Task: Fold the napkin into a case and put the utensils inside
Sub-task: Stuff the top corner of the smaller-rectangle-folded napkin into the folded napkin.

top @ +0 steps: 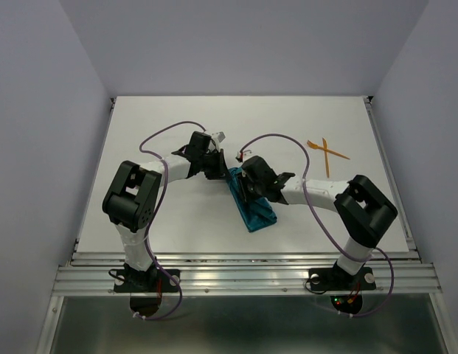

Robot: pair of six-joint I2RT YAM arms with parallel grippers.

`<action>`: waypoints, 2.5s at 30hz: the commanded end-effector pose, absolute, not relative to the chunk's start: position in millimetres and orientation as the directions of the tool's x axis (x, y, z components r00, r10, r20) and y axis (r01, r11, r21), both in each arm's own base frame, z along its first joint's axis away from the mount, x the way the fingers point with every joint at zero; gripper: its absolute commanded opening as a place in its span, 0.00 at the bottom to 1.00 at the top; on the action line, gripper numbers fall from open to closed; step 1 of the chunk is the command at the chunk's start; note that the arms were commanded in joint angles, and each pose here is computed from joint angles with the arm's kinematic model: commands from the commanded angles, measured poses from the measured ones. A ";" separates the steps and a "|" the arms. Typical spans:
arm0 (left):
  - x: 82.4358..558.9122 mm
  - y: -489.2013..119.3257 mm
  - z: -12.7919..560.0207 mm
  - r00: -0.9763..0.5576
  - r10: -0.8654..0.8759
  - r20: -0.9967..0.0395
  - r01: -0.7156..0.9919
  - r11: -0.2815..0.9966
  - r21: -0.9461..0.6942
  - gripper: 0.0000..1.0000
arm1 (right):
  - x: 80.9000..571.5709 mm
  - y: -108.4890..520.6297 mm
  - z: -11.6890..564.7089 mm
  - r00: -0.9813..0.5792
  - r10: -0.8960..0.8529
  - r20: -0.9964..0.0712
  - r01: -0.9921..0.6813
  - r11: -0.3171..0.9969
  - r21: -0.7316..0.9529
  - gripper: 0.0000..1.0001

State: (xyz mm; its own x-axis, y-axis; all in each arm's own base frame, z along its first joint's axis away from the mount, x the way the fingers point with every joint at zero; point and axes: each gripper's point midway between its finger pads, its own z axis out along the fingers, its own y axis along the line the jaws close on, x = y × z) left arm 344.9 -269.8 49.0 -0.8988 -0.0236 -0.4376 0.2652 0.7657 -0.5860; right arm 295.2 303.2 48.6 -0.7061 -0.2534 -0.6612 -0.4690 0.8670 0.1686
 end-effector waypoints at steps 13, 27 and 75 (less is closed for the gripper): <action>349.3 -278.2 63.3 -0.887 -0.019 -0.461 0.297 0.741 -0.603 0.00 | 305.1 299.1 44.8 -0.681 -0.259 -0.685 -0.438 0.894 0.096 0.44; 348.7 -279.3 64.0 -0.887 -0.021 -0.461 0.298 0.737 -0.607 0.00 | 302.1 297.5 32.3 -0.687 -0.281 -0.670 -0.438 0.896 0.073 0.25; 350.9 -282.0 64.8 -0.902 -0.007 -0.432 0.280 0.751 -0.598 0.22 | 317.5 336.5 35.0 -0.703 -0.158 -0.694 -0.412 0.885 0.216 0.01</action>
